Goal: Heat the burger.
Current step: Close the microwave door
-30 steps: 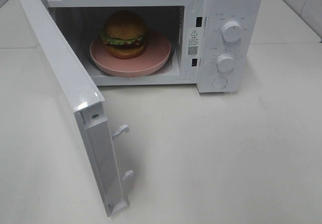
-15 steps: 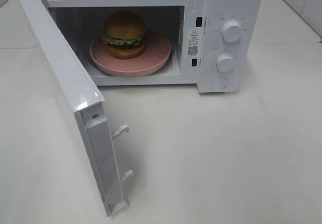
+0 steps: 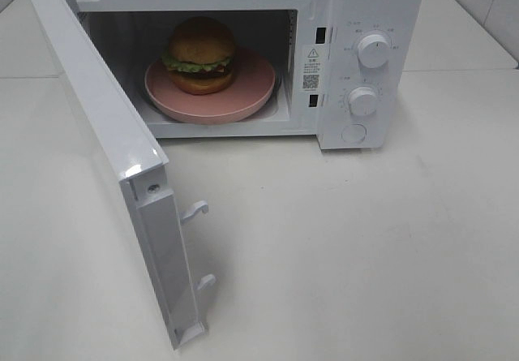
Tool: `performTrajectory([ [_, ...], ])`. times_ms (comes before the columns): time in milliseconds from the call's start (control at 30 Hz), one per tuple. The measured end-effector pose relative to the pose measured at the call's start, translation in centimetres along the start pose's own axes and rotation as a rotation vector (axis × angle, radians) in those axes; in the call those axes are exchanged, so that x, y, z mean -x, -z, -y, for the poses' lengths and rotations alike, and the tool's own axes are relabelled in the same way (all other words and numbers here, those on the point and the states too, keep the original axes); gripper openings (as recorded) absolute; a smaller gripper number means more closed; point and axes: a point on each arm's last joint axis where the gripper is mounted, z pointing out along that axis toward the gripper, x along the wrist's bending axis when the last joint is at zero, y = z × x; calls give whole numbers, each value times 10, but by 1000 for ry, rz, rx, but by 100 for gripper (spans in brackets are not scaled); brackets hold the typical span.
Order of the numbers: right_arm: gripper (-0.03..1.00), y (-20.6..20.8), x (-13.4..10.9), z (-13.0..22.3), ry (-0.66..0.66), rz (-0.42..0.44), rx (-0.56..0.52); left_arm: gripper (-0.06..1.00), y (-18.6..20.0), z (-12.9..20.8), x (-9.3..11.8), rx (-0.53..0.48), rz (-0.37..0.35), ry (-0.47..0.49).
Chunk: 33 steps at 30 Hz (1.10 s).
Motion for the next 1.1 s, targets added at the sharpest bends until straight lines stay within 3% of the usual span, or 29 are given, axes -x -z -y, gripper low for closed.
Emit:
performTrajectory([
  [500,76,0,0,0,0,0,0,99,0,-1,0,6,4,2],
  [733,76,0,0,0,0,0,0,98,4,-15,1,123,3,0],
  [867,76,0,0,0,0,0,0,84,-4,-26,0,146,-5,-2],
  [900,76,0,0,0,0,0,0,72,-9,-32,0,152,-6,0],
  [933,76,0,0,0,0,0,0,72,-9,-32,0,152,-6,0],
  [1000,76,0,0,0,0,0,0,53,-19,-42,0,146,-6,4],
  [1033,76,0,0,0,0,0,0,53,-19,-42,0,146,-6,4],
  [1100,76,0,0,0,0,0,0,33,-30,-51,-1,138,-9,7],
])
